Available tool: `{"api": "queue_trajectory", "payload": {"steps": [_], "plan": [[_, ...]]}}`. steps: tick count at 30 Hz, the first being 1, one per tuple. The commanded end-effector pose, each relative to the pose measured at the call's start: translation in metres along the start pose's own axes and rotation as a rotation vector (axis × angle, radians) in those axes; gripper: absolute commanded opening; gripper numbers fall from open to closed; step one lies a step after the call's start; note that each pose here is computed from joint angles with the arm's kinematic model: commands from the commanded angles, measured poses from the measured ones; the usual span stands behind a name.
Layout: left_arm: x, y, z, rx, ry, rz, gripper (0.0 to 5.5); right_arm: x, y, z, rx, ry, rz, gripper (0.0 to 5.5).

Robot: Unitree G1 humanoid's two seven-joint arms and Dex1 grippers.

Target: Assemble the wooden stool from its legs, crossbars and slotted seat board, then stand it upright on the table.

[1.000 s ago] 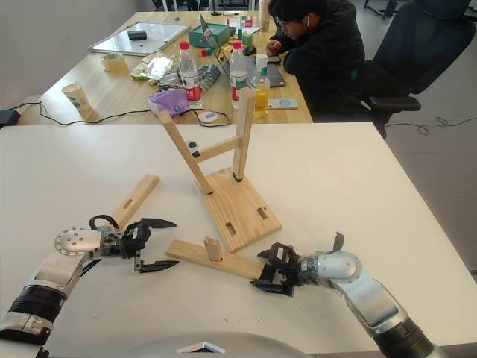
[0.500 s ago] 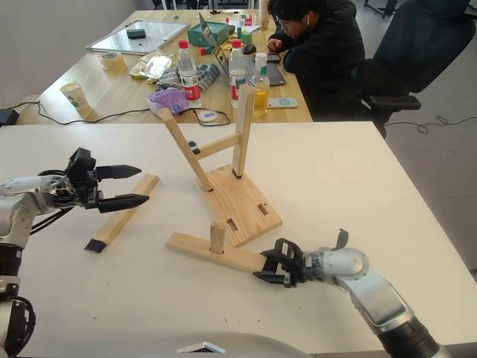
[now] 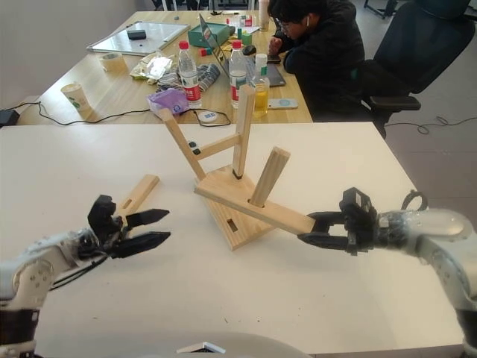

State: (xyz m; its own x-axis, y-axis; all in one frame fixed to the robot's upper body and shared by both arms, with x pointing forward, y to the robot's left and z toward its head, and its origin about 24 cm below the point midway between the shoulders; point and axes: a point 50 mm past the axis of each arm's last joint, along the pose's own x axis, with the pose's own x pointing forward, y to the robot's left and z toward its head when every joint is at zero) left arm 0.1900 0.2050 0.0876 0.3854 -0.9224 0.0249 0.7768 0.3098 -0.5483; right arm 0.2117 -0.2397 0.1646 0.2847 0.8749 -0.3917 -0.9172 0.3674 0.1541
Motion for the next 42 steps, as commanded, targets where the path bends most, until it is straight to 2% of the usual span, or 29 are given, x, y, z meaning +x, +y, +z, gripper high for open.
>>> {"api": "queue_trajectory", "payload": {"steps": [1,5,9,14,20,29,42], "plan": [[0.036,-0.005,-0.001,0.005,-0.172,0.001,5.40,-0.007,-0.015,0.040,-0.007,-0.057,0.024,2.04],[0.083,-0.003,0.007,0.010,-0.281,-0.065,5.40,0.000,-0.019,0.064,0.002,-0.134,0.081,2.04],[0.128,-0.010,0.021,0.033,-0.408,-0.156,5.40,0.007,-0.020,0.075,0.005,-0.166,0.113,2.04],[0.162,-0.022,0.038,-0.016,-0.543,-0.263,5.40,0.015,-0.017,0.077,0.014,-0.201,0.140,2.04],[0.166,-0.027,0.055,-0.106,-0.691,-0.342,5.40,0.018,-0.015,0.076,0.027,-0.221,0.153,2.04],[0.173,-0.038,0.060,-0.114,-0.702,-0.403,5.40,0.022,-0.012,0.075,0.043,-0.238,0.166,2.04],[0.172,-0.045,0.070,-0.117,-0.747,-0.452,3.18,0.021,-0.007,0.075,0.069,-0.248,0.191,2.04]]}}
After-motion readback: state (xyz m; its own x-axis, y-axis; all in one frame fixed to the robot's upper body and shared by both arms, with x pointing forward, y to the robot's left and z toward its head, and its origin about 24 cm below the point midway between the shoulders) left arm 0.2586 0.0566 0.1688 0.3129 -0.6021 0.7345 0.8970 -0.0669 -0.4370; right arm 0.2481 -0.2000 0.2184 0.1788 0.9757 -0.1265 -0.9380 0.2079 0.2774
